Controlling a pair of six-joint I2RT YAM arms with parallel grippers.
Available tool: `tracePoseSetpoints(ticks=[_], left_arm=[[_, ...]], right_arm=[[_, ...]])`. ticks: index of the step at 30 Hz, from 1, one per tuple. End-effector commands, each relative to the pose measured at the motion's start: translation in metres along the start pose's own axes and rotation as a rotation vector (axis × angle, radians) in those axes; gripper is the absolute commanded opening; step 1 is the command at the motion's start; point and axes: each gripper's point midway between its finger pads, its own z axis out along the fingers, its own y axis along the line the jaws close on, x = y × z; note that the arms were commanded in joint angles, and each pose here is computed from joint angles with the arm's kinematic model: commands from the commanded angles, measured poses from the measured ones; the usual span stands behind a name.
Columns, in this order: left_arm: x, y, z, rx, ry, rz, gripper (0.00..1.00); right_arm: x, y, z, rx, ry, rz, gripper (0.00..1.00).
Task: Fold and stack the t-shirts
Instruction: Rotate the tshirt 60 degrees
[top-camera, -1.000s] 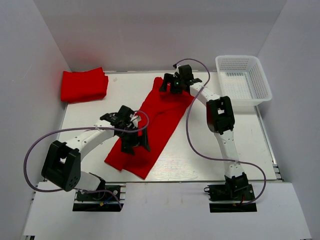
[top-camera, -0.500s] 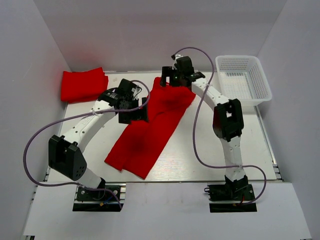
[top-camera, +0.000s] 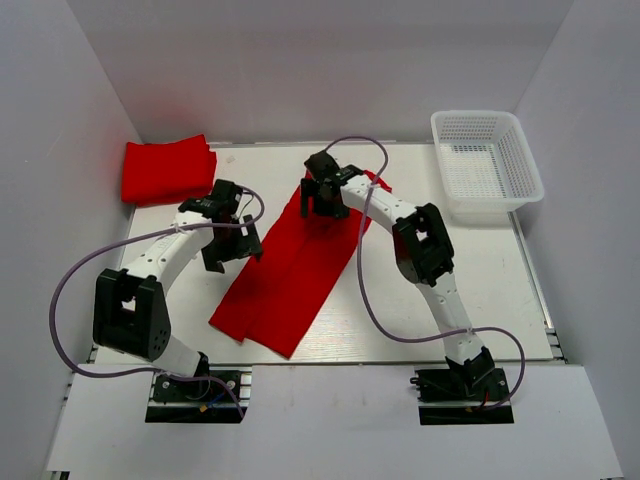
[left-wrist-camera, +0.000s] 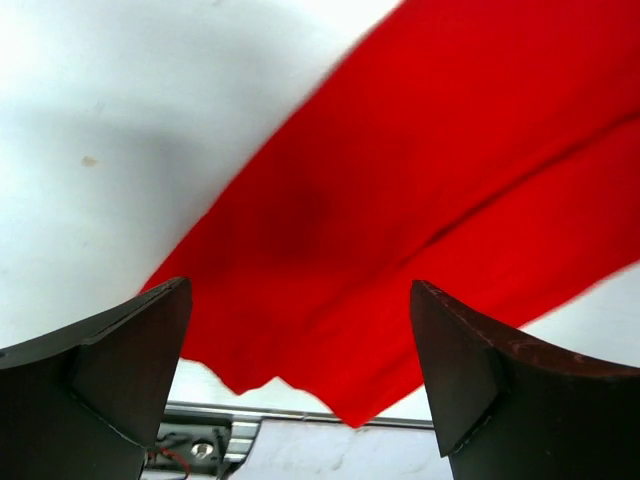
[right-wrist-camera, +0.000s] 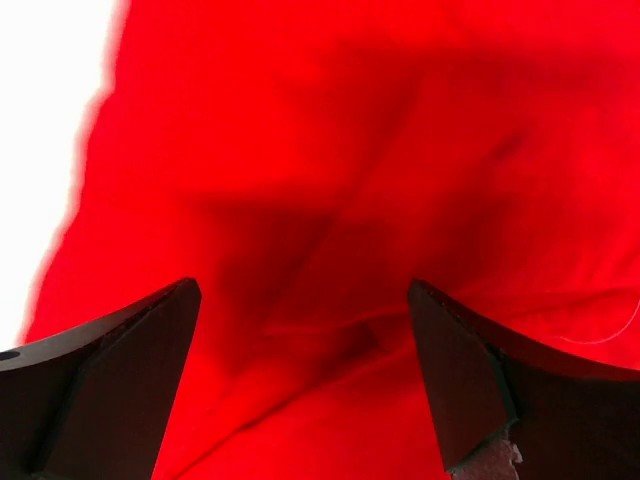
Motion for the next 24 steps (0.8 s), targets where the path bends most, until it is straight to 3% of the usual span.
tracePoseSetpoints(ticks=[1, 8, 14, 19, 24], left_arm=[[-0.011, 0.001, -0.011, 0.046, -0.068, -0.045, 1.00], [-0.016, 0.009, -0.007, 0.055, -0.069, -0.066, 1.00], [-0.012, 0.007, 0.005, 0.084, -0.017, -0.051, 1.00], [-0.007, -0.002, 0.018, 0.145, 0.037, -0.012, 1.00], [-0.003, -0.009, 0.029, 0.179, 0.055, 0.043, 1.00]], right_arm=[[0.018, -0.032, 0.005, 0.141, 0.054, 0.052, 0.90], [0.038, -0.114, 0.020, 0.383, 0.164, 0.035, 0.90], [0.018, -0.142, 0.051, 0.295, 0.184, 0.024, 0.90], [-0.046, -0.125, 0.070, 0.035, 0.002, -0.121, 0.90], [-0.102, -0.112, 0.074, -0.036, -0.207, -0.259, 0.90]])
